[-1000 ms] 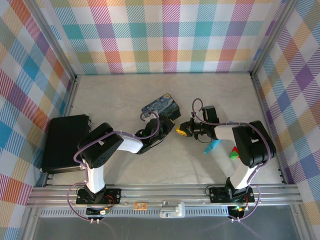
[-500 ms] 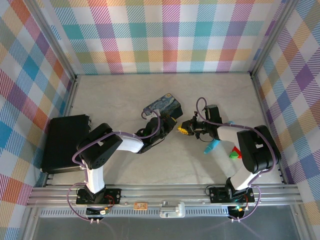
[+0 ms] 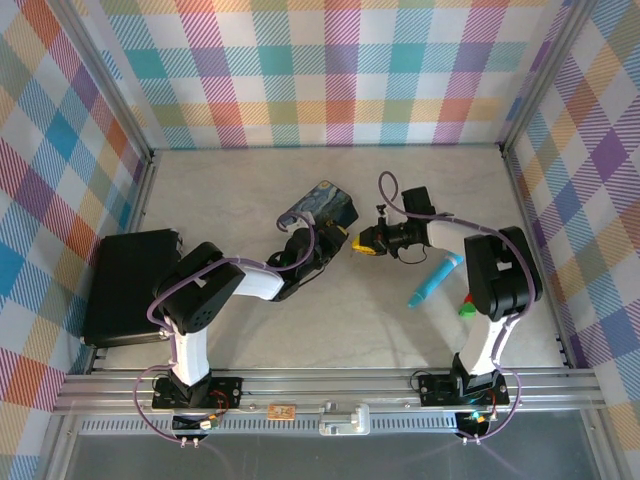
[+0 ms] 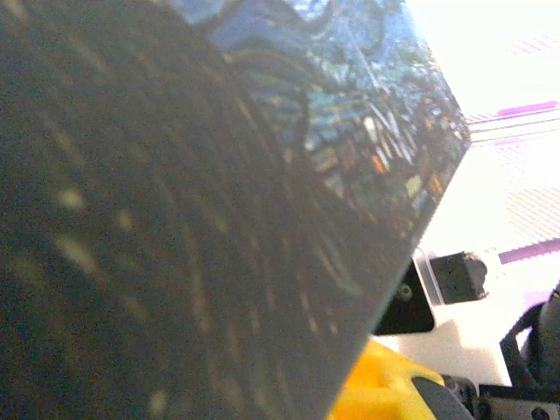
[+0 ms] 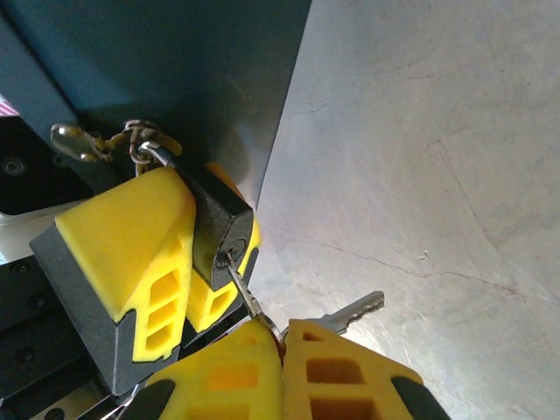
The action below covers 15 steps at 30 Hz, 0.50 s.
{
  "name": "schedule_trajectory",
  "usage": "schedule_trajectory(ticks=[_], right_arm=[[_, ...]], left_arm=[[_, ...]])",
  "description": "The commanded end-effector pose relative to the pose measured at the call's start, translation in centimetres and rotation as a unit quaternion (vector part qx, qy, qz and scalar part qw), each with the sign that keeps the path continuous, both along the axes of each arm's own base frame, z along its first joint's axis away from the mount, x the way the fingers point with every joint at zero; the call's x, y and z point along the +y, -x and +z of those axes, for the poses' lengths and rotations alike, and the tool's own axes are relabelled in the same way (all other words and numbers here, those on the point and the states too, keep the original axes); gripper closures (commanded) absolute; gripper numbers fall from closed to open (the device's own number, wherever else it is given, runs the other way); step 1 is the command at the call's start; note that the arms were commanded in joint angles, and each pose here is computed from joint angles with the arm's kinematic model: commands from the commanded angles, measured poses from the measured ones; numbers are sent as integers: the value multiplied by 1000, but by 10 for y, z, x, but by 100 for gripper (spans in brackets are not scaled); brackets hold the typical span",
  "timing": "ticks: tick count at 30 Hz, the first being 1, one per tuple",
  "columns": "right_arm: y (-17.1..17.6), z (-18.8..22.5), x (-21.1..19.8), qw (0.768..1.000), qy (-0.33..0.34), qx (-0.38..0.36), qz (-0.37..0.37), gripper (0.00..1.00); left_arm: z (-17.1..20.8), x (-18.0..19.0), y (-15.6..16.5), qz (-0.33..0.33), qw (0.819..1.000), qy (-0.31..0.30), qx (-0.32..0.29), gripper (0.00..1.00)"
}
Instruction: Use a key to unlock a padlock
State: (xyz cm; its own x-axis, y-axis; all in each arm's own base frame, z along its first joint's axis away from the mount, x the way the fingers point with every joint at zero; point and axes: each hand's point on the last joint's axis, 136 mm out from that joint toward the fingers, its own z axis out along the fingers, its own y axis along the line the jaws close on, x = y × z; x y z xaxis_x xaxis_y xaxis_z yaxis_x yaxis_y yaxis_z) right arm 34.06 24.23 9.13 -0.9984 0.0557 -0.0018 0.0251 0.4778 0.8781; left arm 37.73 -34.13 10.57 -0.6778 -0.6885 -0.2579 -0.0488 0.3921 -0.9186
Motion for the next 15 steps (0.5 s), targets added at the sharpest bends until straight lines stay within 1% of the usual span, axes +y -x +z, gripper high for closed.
schedule_trajectory(ticks=[1, 5, 7, 10, 12, 15], right_arm=[[-30, 4, 3, 998, 1, -61, 7, 100], [-40, 3, 6, 998, -3, -59, 8, 100], [-42, 2, 6, 998, 0, -54, 12, 100], [-33, 0, 4, 999, 7, -49, 20, 100], [-23, -3, 1, 999, 9, -39, 20, 100], [-8, -8, -4, 1000, 12, -23, 14, 100]], left_arm=[[22, -51, 63, -165, 986, 32, 1, 100], [25, -65, 82, -213, 976, 35, 6, 100], [19, -65, 85, -218, 975, 31, 17, 100], [8, -49, 80, -188, 982, 0, 23, 100], [0, -33, 72, -154, 987, -35, 24, 100], [-11, -2, 52, -79, 992, -91, 23, 100]])
